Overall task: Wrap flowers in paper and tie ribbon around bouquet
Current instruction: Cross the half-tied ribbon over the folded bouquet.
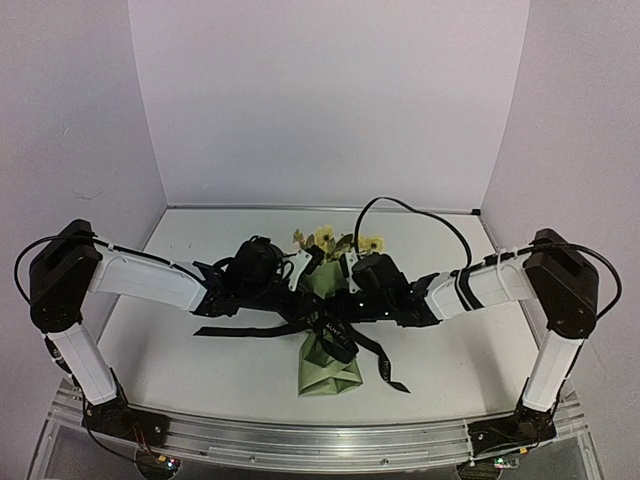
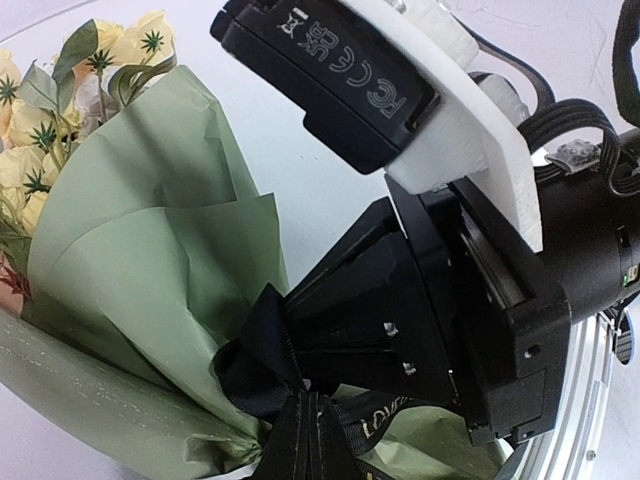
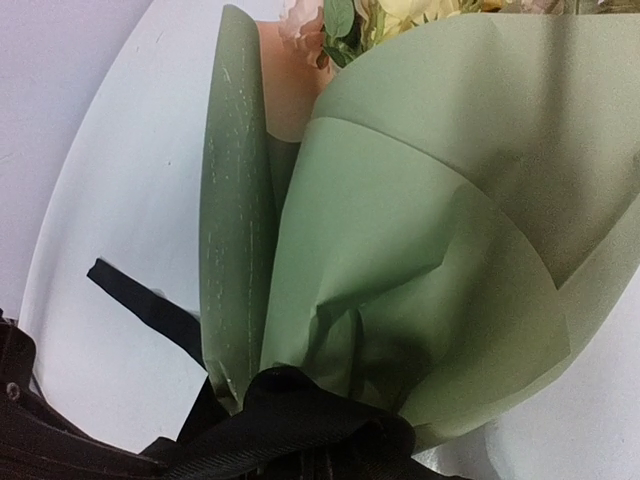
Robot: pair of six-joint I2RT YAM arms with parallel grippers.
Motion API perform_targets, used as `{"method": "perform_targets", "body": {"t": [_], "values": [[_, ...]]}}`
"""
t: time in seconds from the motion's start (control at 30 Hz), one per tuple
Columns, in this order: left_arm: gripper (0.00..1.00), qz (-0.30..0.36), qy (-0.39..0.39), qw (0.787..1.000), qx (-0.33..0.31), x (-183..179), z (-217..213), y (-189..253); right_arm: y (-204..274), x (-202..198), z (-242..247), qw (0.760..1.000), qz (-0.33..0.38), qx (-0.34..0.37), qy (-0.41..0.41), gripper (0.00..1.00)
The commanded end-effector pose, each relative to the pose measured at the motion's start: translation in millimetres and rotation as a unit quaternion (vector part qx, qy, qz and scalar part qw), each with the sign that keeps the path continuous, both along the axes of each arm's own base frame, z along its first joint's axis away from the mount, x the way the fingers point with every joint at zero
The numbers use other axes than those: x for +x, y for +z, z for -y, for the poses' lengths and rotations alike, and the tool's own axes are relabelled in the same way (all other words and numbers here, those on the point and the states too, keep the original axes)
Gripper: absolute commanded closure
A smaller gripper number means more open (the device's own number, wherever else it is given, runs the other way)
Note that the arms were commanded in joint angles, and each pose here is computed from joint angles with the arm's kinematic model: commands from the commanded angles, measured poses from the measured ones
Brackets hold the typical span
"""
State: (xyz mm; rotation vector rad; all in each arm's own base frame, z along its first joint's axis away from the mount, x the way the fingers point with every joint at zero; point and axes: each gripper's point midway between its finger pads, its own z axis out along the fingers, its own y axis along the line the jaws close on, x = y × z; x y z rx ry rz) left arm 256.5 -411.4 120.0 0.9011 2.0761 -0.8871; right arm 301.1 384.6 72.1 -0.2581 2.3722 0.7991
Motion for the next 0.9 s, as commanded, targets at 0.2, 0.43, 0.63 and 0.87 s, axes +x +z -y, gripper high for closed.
{"method": "perform_targets", "body": {"t": [0.2,0.43,0.63,0.87], "values": [[0.97,0.017,-0.003,0.999,-0.028,-1,-1,23,5,16,-22,0.997,0.033,0.074,0.007,1.0],[0.82,0.032,0.015,0.999,-0.018,4,-8,28,5,19,-22,0.995,0.041,0.086,0.006,1.0],[0.64,0.052,0.05,0.997,-0.027,12,-19,43,4,20,-18,0.995,0.044,0.087,0.002,1.0],[0.52,0.079,0.133,0.987,-0.045,30,-48,69,5,21,-22,0.995,0.042,0.093,0.004,1.0]]}}
